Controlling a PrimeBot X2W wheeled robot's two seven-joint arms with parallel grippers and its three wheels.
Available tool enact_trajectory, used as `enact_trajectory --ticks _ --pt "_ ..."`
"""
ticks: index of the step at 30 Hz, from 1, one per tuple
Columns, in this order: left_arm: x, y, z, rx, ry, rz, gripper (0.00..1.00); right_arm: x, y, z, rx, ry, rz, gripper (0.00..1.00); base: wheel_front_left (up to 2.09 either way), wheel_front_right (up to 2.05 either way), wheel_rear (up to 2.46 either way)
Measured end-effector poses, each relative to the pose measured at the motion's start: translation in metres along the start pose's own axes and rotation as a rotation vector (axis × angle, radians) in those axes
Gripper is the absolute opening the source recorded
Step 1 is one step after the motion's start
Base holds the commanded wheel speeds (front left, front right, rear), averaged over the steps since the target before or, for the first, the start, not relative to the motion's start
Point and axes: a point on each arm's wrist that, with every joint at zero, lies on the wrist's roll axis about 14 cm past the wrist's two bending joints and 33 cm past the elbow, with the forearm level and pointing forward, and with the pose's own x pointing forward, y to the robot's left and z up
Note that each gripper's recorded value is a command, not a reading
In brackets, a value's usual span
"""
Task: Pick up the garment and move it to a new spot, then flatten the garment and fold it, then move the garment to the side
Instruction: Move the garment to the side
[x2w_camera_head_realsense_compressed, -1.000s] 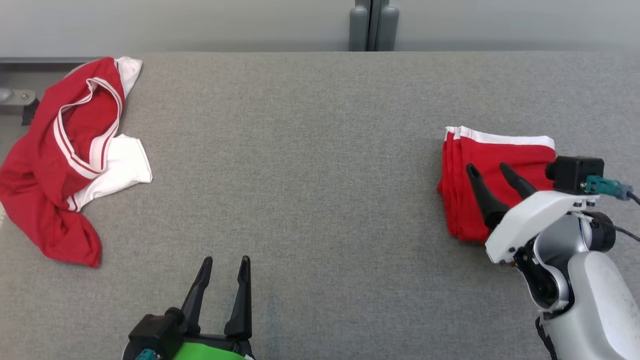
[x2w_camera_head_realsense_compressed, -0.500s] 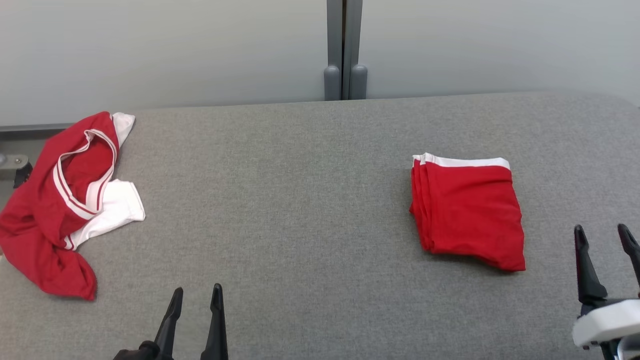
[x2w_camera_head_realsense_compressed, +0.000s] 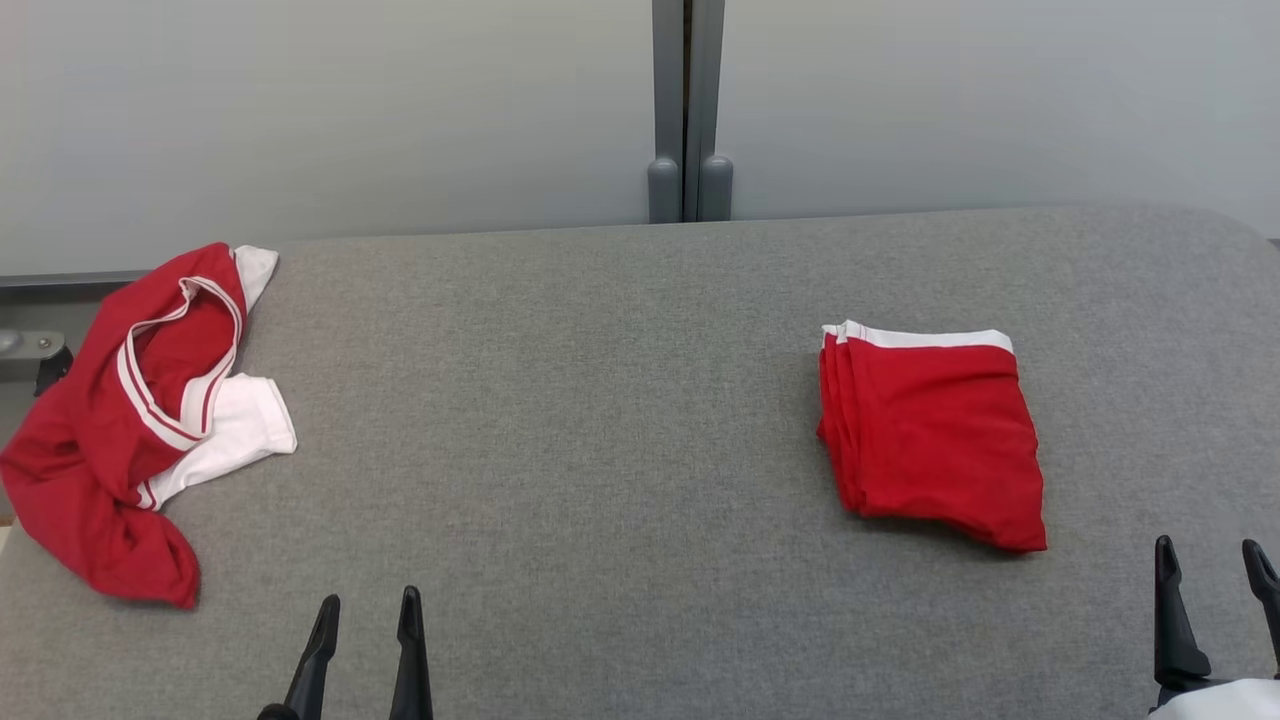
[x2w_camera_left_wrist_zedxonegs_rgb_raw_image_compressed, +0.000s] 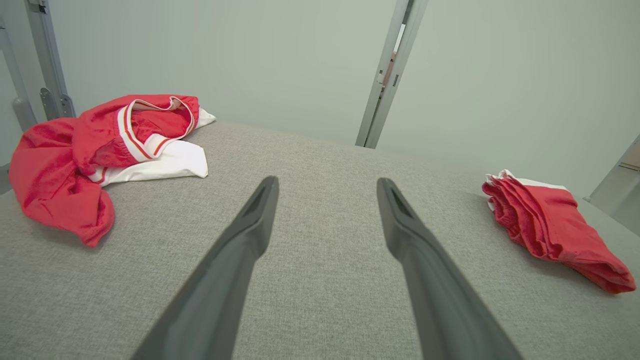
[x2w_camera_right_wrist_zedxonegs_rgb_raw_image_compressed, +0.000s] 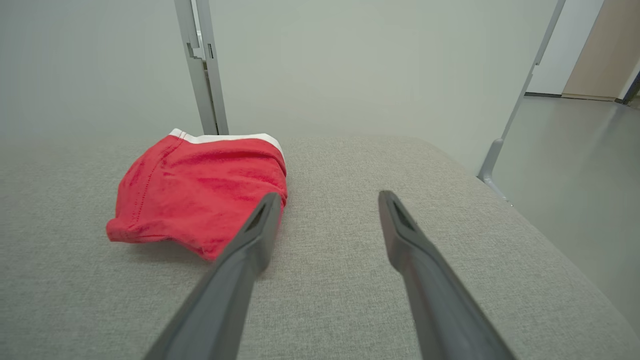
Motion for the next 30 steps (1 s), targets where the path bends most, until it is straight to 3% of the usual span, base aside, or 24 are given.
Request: enact_trajectory --ticks 11,18,30 --pt "0.001 0.002 -0.002 0.006 0.01 0.006 1.0 0.038 0.004 0.041 0.144 -0.11 0.004 1.0 0.0 0.0 0.0" --pt "0.005 0.009 -0.008 0.008 0.032 0.025 1.0 0.077 0.022 0.016 0.201 0.181 0.095 1.0 0.0 0.0 0.0" --pt "0.023 0.027 -0.017 0.02 0.066 0.064 1.0 0.11 0.029 -0.08 0.27 0.615 0.024 1.0 0.0 0.0 0.0"
